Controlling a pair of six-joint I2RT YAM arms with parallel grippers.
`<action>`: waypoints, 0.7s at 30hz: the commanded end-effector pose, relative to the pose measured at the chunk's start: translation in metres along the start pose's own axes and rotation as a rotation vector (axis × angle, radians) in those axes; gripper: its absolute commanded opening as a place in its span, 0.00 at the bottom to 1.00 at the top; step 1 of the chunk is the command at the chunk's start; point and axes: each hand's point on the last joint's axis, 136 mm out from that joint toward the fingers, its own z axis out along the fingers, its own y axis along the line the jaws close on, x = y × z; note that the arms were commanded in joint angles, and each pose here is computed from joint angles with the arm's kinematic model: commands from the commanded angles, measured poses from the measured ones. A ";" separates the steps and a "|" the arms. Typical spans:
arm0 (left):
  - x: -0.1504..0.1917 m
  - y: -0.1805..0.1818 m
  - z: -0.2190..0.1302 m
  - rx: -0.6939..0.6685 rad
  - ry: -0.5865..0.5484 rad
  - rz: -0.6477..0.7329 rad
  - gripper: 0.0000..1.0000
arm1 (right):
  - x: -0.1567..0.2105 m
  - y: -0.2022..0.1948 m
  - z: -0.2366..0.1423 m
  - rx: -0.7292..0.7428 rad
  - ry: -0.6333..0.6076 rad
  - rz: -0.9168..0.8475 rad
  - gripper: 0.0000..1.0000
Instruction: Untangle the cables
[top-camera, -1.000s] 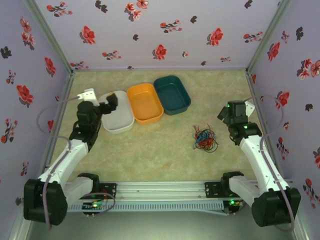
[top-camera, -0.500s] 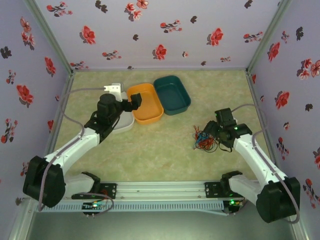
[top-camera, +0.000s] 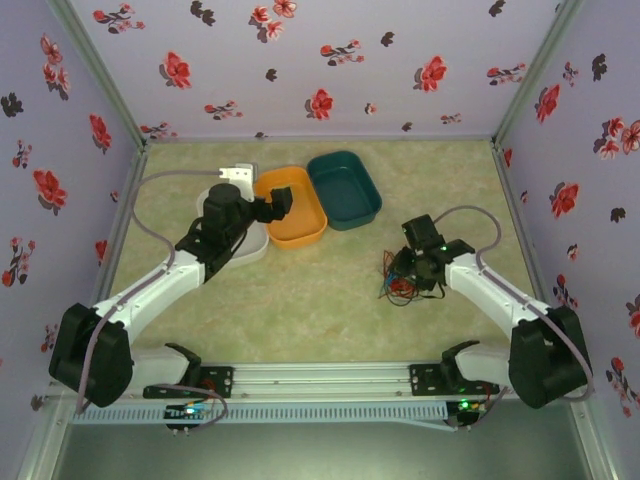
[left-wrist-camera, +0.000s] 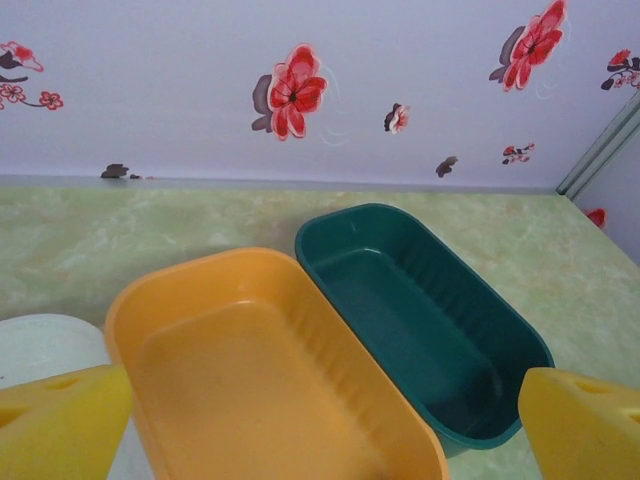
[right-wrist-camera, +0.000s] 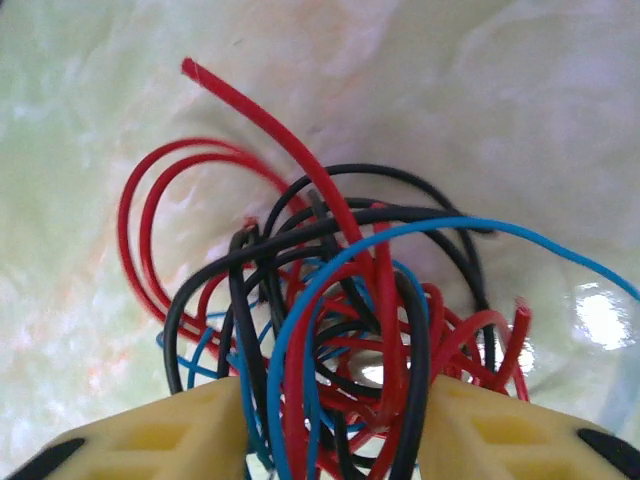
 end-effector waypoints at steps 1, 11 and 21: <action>-0.008 -0.006 0.001 0.003 -0.001 0.013 1.00 | -0.003 0.029 -0.006 -0.075 -0.001 -0.027 0.34; 0.000 -0.013 0.005 0.011 0.034 0.007 1.00 | 0.007 0.077 -0.017 -0.169 0.048 -0.132 0.07; 0.002 -0.024 0.005 0.030 0.051 0.060 1.00 | 0.023 0.102 -0.018 -0.189 0.112 -0.218 0.02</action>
